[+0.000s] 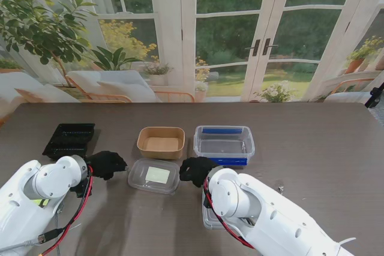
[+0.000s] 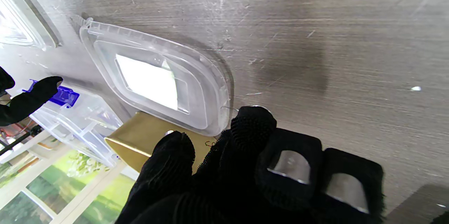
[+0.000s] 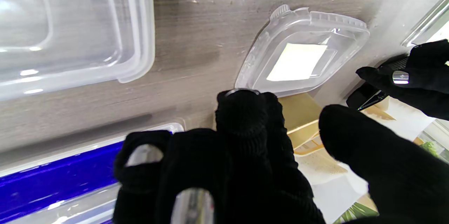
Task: Pair container bodies with their lids
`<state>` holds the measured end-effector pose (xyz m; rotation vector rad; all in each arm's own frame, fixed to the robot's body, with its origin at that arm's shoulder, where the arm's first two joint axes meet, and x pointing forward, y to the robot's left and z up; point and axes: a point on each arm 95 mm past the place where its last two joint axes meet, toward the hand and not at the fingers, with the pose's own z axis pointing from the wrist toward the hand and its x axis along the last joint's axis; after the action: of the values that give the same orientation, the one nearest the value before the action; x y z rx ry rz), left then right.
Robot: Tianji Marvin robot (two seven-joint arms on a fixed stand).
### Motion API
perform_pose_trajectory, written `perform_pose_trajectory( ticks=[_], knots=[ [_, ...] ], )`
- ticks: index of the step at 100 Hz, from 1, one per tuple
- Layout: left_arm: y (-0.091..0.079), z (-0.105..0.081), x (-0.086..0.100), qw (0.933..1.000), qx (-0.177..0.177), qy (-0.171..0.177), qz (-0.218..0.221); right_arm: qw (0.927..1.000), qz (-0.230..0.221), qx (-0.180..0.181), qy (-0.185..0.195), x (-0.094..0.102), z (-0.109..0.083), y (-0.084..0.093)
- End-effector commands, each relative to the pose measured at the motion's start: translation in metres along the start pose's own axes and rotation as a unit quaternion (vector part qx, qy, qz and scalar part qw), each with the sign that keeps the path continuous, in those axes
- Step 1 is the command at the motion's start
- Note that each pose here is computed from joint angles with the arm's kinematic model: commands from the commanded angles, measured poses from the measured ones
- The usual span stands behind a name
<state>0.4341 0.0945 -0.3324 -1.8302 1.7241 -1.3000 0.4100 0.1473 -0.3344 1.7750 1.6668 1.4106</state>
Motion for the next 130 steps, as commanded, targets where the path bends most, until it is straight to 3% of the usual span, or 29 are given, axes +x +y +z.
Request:
perform_pose_trajectory(
  ticks=[1, 66, 130],
  knots=[
    [0.0, 0.001, -0.003, 0.9999, -0.01, -0.01, -0.002, 0.9999, 0.001, 0.012, -0.002, 0.002, 0.002, -0.003],
    [0.009, 0.02, -0.005, 0.9985, -0.047, -0.018, -0.023, 0.9988, -0.011, 0.045, -0.019, -0.003, 0.019, -0.016],
    [0.018, 0.033, 0.004, 0.9965, -0.077, 0.001, -0.033, 0.9979, -0.01, 0.058, -0.025, -0.001, 0.029, -0.024]
  ],
)
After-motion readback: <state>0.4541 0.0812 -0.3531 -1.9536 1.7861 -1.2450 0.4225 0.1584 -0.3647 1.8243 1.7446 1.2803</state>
